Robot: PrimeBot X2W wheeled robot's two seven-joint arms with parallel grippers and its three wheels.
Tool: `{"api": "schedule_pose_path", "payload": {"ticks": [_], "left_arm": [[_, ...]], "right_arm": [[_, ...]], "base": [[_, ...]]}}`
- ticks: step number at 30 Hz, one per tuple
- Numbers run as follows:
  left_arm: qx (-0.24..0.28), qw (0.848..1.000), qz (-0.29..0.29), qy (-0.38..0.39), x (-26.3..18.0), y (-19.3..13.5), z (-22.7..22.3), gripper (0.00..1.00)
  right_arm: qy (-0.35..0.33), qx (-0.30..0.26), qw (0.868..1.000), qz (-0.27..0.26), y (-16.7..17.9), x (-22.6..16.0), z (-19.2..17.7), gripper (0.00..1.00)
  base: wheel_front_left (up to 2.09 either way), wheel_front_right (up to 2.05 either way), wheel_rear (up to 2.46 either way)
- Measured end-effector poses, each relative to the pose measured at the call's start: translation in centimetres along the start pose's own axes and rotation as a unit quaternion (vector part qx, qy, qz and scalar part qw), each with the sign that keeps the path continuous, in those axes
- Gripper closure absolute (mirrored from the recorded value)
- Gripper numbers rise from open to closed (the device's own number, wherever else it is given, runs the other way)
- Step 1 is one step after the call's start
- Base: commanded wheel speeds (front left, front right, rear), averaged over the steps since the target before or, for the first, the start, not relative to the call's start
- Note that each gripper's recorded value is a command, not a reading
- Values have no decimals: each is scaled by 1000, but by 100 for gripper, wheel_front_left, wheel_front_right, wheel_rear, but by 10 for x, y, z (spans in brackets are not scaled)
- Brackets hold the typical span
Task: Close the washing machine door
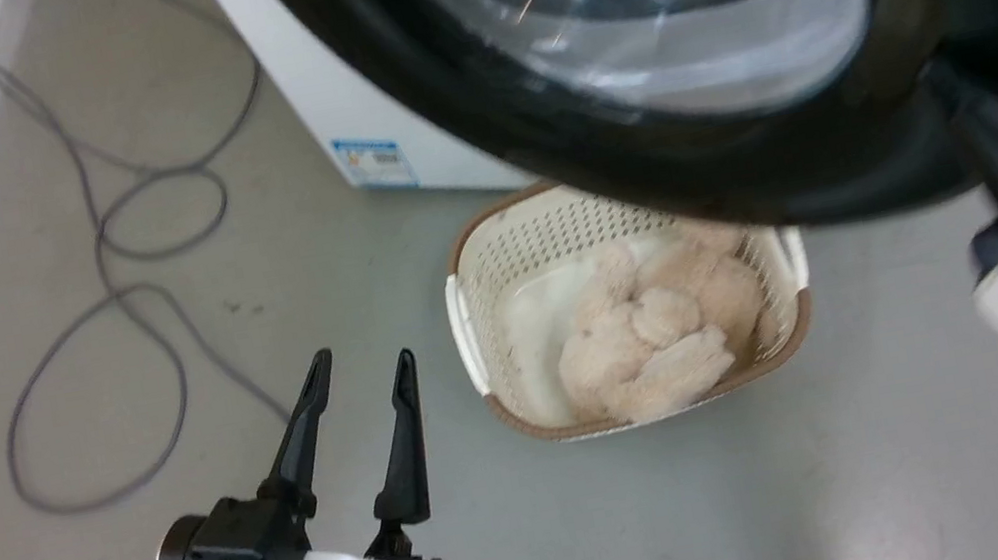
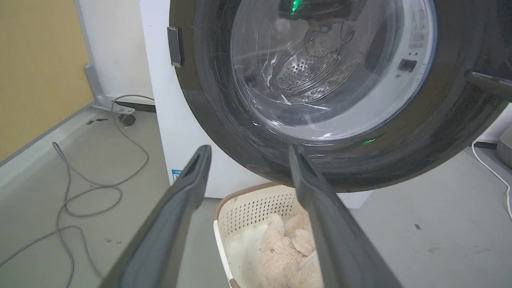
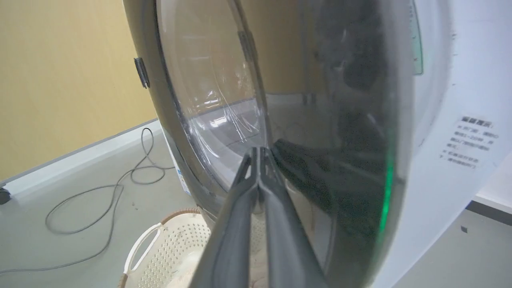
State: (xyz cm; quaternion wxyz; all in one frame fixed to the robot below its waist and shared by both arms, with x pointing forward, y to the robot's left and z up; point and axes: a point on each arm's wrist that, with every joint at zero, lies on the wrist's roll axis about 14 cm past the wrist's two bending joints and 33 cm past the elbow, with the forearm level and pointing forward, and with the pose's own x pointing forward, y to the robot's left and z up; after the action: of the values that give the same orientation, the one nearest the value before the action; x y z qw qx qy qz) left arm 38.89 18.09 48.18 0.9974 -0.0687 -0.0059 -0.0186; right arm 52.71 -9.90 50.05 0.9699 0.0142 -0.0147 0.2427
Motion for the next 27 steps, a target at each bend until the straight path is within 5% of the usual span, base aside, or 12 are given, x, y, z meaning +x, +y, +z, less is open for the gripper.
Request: {"api": "schedule_pose_path", "payload": {"ticks": [17, 27], "left_arm": [[-5, 999, 26, 33, 17, 15, -25, 0], [-9, 998, 38, 40, 19, 19, -31, 0]], "right_arm": [[-33, 22, 997, -72, -75, 80, 15, 100], [-17, 44, 995, -87, -84, 94, 1, 100]], "base": [[0, 0, 0], [0, 0, 0]]}}
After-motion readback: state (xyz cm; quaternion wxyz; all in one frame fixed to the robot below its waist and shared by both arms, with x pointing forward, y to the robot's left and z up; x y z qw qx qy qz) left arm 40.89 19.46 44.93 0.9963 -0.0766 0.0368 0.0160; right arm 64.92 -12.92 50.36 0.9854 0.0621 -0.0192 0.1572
